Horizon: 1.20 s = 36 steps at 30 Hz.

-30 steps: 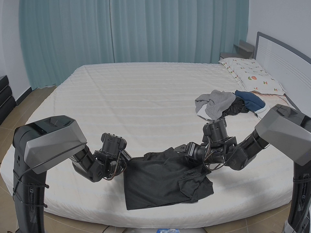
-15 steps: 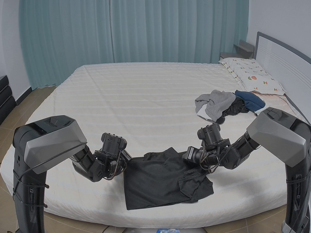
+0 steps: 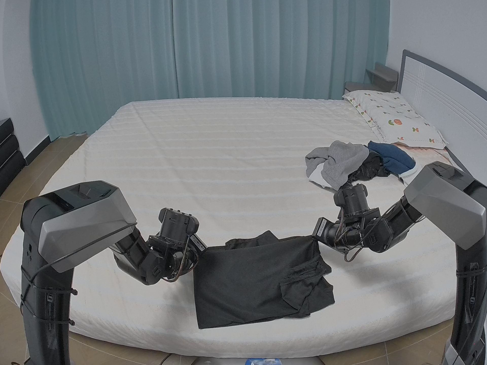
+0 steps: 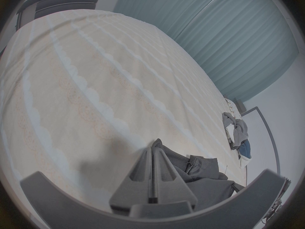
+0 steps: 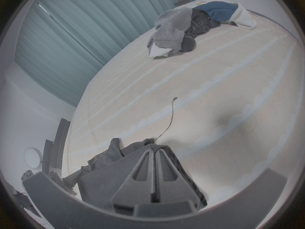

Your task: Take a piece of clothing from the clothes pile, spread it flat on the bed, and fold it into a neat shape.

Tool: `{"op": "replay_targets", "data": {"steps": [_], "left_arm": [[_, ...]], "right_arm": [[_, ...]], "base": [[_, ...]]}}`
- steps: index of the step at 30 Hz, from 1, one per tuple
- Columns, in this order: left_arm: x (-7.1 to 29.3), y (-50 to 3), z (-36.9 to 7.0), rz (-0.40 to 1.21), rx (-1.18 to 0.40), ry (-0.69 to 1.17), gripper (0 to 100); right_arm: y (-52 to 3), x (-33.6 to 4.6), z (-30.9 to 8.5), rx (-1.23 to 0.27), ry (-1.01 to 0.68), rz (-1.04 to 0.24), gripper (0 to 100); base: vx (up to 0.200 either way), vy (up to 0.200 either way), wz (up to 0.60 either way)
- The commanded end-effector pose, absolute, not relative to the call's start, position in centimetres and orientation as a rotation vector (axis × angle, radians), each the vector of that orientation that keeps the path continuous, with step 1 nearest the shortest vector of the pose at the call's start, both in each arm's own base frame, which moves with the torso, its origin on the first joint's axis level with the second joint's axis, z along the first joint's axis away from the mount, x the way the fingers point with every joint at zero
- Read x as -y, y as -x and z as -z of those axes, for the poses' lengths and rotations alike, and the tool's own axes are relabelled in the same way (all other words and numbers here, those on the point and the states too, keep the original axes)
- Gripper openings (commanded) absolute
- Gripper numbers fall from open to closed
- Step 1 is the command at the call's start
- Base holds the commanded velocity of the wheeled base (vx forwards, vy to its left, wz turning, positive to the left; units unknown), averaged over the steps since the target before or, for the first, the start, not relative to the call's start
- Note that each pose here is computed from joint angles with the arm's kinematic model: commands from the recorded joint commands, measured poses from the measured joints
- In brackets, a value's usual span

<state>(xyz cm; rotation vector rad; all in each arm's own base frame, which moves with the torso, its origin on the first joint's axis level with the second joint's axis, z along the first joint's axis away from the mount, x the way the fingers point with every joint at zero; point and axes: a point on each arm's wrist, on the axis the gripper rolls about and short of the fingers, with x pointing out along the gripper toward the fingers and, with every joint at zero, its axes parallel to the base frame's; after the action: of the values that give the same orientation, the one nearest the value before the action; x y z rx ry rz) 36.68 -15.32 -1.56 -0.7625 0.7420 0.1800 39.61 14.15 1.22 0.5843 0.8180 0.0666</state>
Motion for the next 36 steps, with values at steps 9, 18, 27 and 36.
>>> {"op": "replay_targets", "data": {"steps": [9, 18, 27, 36], "left_arm": [[15.3, -36.7, 1.7, -0.181, -0.743, 0.762, 0], [15.4, -36.7, 1.9, -0.18, -0.747, 0.755, 0], [15.4, -36.7, 1.8, -0.179, -0.746, 0.754, 0], [15.4, -36.7, 1.8, -0.177, -0.747, 0.755, 0]], "right_arm": [[-40.2, -13.8, -1.0, -0.778, -0.611, -0.109, 100], [-34.9, -17.2, -6.8, -0.743, -0.623, -0.254, 100], [-31.9, -22.1, -6.2, -0.861, -0.719, -0.302, 100], [-30.2, -24.3, -4.0, -0.979, -0.757, -0.27, 100]], "base": [[0.0, 0.0, 0.0], [0.0, 0.0, 0.0], [0.0, 0.0, 0.0], [0.0, 0.0, 0.0]]}}
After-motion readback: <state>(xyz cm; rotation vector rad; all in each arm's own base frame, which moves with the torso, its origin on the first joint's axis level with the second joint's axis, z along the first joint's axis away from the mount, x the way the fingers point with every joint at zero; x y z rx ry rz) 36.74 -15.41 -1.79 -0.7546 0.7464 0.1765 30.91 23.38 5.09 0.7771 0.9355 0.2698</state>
